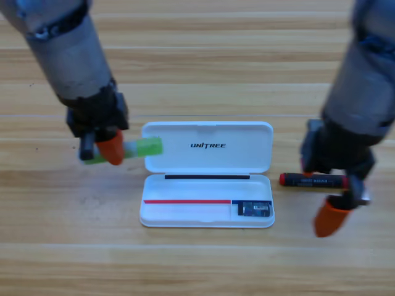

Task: Clean up eraser and pencils

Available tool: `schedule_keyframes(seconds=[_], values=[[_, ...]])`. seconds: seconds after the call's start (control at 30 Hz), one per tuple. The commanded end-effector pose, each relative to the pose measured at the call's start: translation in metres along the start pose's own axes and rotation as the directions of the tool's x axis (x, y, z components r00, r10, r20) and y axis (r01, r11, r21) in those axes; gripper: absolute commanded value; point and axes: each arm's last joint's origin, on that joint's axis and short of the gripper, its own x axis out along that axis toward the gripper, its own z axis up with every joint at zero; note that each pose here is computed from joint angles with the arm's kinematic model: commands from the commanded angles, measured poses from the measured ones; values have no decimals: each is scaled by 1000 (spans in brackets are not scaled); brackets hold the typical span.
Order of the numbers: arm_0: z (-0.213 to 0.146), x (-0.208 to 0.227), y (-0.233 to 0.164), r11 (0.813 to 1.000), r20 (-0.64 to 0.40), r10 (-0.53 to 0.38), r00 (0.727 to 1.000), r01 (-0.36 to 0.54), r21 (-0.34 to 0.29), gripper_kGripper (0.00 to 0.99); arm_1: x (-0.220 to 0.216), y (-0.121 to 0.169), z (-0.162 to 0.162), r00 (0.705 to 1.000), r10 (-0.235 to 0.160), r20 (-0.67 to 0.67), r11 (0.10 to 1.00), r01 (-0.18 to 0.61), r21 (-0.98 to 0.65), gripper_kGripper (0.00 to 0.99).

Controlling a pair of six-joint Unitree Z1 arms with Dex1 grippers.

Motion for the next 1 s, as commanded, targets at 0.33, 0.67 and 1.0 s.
schedule_keyframes(seconds=[0.33,0.67,1.0], values=[[74,79,-37,982,-91,-116,989,128,142,0,81,-93,-44,994,6,-110,1000,-7,-6,985],[85,87,-38,980,-87,-116,989,128,149,0,115,-119,-37,991,0,-137,999,-6,-43,923],[87,91,-39,978,-86,-133,987,145,150,0,131,-129,-45,983,2,-185,999,-11,-48,822]])
